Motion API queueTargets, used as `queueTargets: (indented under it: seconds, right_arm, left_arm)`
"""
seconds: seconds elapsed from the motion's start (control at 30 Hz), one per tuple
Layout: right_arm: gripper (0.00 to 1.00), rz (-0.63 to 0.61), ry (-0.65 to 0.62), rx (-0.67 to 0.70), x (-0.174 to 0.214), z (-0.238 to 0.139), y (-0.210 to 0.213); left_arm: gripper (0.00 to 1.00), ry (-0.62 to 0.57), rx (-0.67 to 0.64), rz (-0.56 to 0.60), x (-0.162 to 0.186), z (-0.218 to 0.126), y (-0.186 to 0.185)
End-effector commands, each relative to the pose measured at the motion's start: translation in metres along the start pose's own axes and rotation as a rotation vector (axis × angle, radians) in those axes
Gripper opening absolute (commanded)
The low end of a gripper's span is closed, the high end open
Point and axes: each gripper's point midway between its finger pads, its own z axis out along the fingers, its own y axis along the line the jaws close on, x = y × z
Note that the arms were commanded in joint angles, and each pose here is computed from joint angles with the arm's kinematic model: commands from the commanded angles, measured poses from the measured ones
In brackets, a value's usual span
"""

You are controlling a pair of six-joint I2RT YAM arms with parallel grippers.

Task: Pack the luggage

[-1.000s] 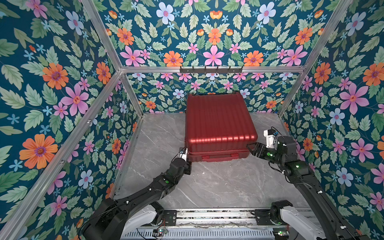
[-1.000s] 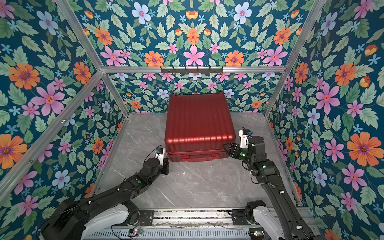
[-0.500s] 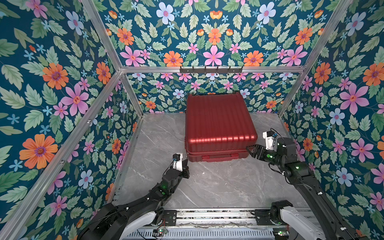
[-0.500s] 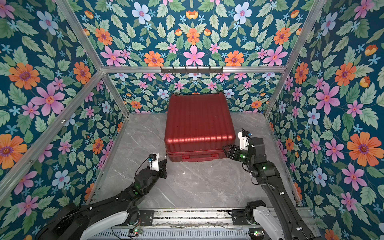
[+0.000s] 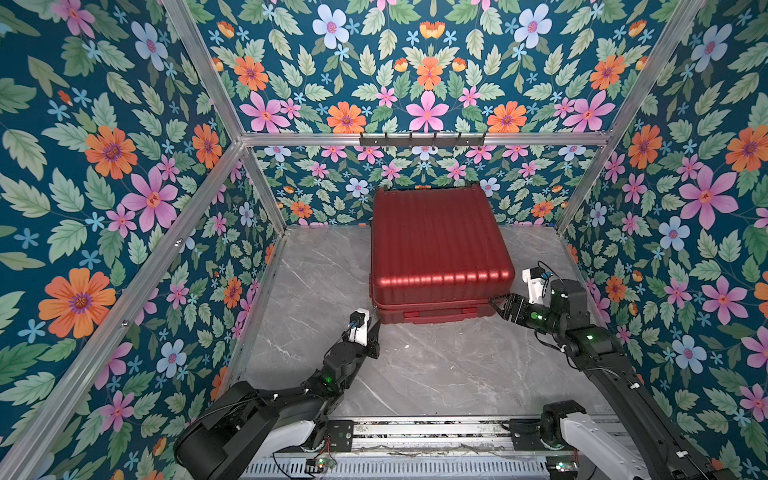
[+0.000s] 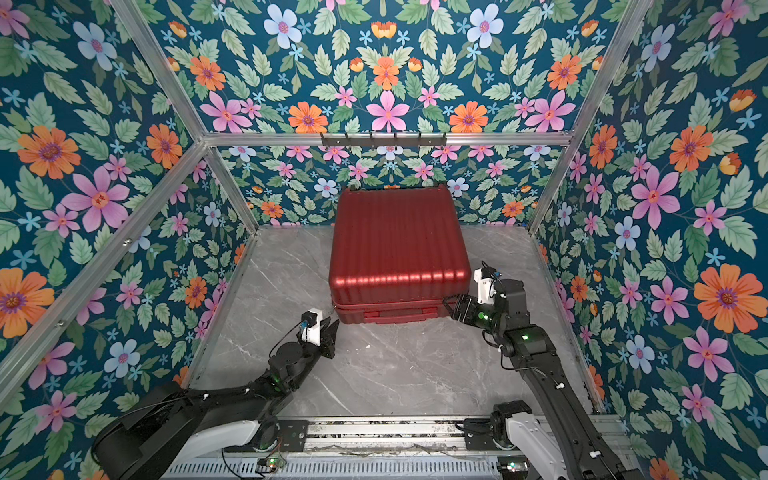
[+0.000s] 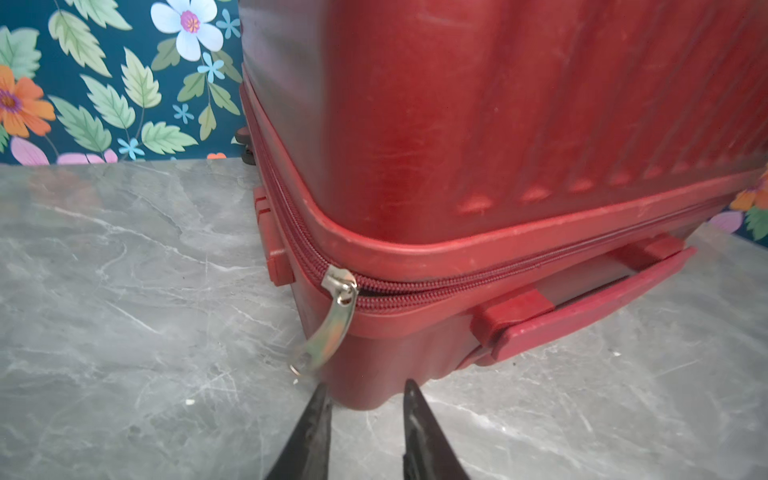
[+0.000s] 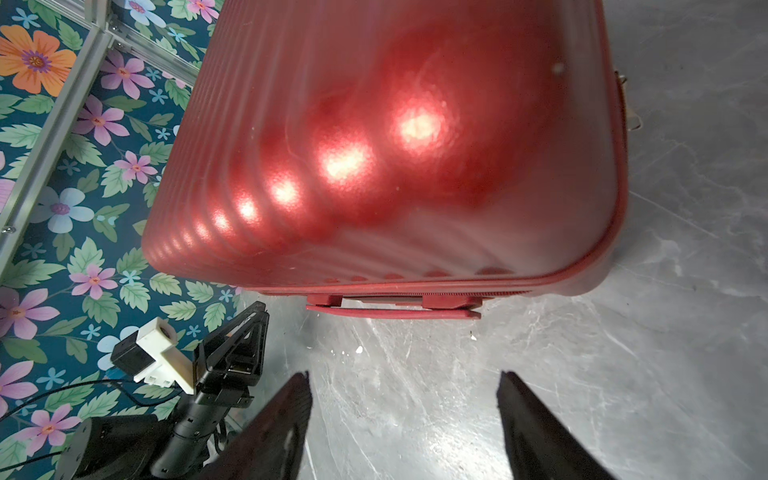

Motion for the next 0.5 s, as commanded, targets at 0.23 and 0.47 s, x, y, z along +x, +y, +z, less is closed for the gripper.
queueTargets:
  seconds: [0.23, 0.47]
  right_arm:
    - [0.73, -0.011, -0.022, -0.018, -0.008, 0.000, 0.006]
    - [0.72, -0.003, -0.022, -0.017, -0.008, -0.001, 0.006]
  left_arm:
    - [0.32, -0.082, -0.027, 0.125, -0.018, 0.009, 0.000]
    - [0.27, -0.097, -0.063, 0.166, -0.022, 0.016, 0.005]
